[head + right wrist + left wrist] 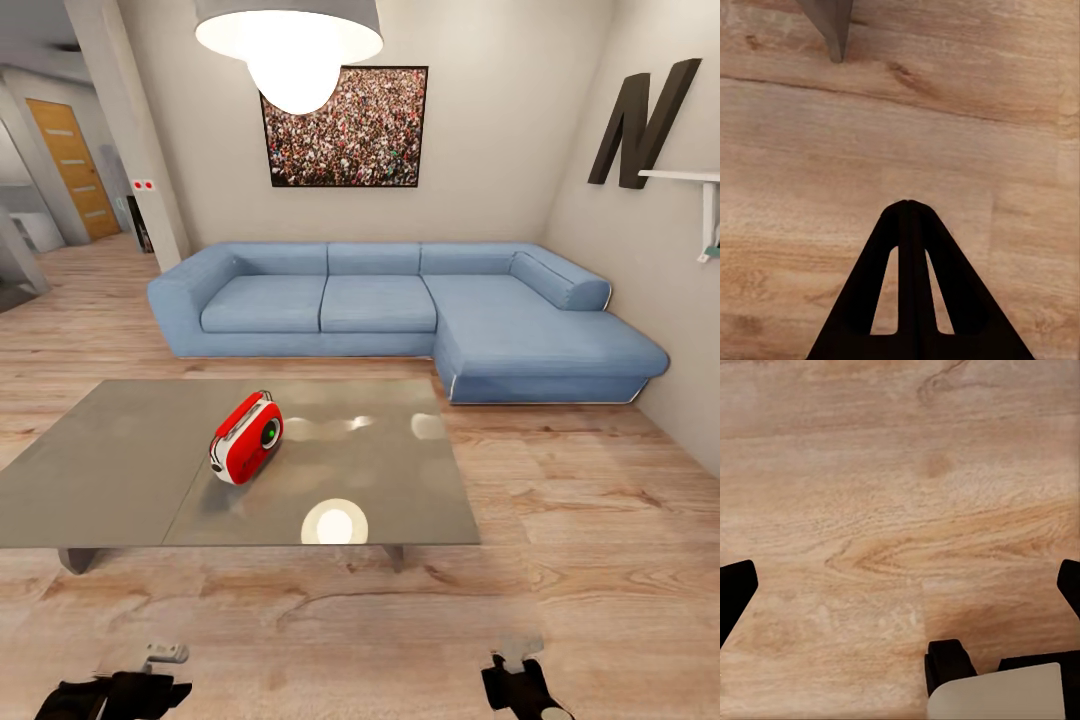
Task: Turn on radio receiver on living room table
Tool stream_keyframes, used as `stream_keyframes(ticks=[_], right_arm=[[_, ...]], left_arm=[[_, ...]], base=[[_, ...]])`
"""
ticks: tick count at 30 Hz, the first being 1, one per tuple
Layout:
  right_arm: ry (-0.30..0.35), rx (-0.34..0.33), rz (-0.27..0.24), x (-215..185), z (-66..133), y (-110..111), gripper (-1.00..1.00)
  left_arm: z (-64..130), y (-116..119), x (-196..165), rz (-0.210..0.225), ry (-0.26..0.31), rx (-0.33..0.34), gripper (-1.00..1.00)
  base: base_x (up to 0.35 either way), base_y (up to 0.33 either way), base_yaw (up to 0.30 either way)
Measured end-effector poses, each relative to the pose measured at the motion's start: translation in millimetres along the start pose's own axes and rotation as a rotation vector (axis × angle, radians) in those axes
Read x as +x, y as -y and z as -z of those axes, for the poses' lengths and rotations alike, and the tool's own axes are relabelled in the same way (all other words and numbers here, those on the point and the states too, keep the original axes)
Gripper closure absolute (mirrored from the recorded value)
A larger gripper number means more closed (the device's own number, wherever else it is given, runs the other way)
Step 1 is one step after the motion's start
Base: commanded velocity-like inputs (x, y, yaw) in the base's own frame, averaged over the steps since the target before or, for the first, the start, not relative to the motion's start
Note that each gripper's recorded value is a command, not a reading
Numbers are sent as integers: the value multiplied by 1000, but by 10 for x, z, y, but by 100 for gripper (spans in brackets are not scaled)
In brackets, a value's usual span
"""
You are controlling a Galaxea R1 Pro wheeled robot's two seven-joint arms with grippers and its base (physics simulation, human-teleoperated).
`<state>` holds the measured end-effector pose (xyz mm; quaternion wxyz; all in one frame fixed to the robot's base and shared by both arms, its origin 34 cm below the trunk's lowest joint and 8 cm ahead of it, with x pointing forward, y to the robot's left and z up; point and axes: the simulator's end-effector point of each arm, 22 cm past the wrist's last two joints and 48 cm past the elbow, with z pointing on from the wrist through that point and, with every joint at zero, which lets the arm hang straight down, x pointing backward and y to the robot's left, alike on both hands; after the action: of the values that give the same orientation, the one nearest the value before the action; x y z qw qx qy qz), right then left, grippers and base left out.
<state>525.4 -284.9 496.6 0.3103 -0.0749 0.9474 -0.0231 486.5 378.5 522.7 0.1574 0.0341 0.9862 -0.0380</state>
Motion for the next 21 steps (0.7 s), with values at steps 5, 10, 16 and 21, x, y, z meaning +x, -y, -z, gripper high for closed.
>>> stream_keyframes(ticks=[5, 10, 16, 21], right_arm=[[-58, -1, -12, 489, 115, 60, 100], [-84, -2, -24, 684, 177, 49, 100], [-110, -2, -28, 845, 232, 42, 100], [-153, -4, -28, 1087, 321, 15, 100]], left_arm=[[-121, -82, 202, -26, 23, -64, -100], [-184, -101, 439, -29, 7, -82, -100], [-222, -134, 889, -3, -56, -86, -100], [-218, -146, 1150, 43, -97, -89, -100]], base=[[0, 0, 0], [0, 0, 0], [0, 0, 0], [0, 0, 0]])
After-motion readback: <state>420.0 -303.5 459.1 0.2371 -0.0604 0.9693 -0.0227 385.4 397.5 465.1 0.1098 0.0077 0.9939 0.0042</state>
